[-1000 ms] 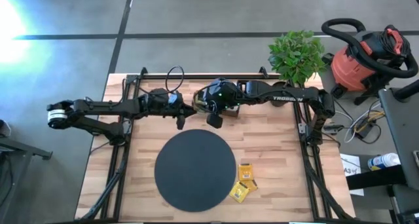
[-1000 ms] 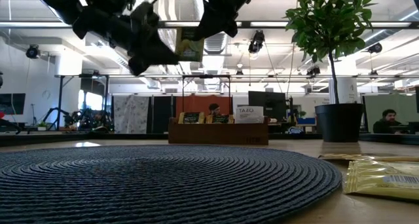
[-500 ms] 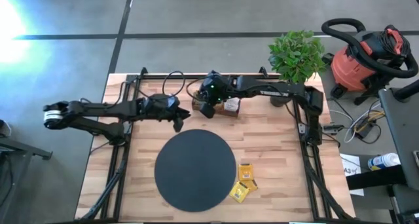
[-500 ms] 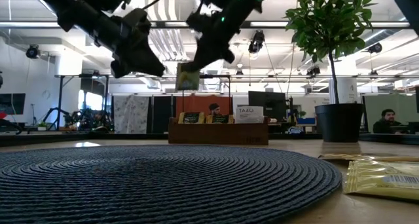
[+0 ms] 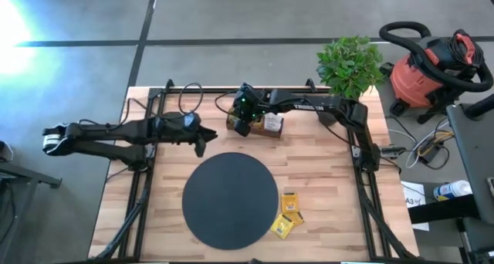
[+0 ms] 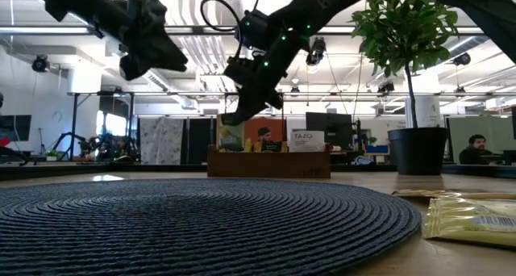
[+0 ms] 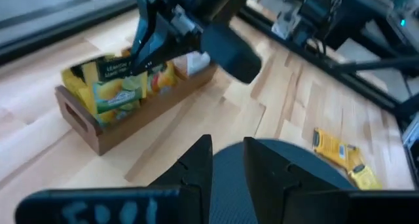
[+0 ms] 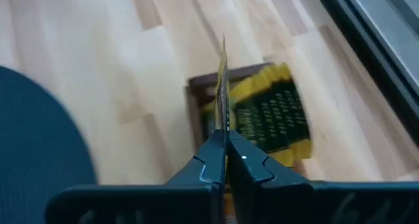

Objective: Pick & Place Tea
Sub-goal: Put the bottom yellow tea bag into the left section of the wooden organizer

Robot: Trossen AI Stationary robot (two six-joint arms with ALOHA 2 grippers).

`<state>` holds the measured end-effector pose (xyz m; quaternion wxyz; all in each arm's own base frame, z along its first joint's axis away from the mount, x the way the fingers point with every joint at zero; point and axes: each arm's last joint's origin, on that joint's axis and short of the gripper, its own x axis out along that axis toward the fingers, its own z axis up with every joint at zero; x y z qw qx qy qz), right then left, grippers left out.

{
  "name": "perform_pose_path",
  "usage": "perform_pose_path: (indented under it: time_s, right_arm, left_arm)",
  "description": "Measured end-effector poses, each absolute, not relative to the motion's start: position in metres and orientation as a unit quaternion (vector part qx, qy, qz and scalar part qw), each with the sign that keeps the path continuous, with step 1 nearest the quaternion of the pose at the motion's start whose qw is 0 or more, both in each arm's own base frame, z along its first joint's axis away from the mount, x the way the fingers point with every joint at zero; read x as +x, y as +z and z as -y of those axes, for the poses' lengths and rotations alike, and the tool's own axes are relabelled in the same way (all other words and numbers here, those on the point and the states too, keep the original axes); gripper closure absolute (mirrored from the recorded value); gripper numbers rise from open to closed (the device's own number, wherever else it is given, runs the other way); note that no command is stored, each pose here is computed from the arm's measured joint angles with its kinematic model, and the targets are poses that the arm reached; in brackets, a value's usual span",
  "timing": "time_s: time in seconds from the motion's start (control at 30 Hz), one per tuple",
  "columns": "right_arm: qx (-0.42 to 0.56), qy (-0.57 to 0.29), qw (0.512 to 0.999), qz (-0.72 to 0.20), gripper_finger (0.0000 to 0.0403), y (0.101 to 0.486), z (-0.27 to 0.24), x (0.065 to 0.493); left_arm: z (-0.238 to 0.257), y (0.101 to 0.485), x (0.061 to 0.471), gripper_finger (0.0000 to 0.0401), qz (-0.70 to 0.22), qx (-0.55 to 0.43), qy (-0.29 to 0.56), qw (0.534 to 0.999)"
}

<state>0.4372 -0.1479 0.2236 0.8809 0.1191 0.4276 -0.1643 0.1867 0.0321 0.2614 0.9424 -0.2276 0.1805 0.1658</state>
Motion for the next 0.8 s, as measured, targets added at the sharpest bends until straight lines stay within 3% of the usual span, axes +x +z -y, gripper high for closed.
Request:
perform_pose_path:
  time_s: [0.5,0.8]
  right_arm:
    - [0.130,-0.129,0.872,-0.454,0.0394,0.195,0.164,0.439]
    - [0.101,-0.154,0.866,-0.464,0.0392,0.195,0.166,0.437]
  left_arm:
    - [-0.030,0.255,0.163,0.0321,-0.157,-0.248,0.206,0.934]
    - [-0.030,0.251,0.162,0.0321,-0.157,-0.260,0.209,0.930]
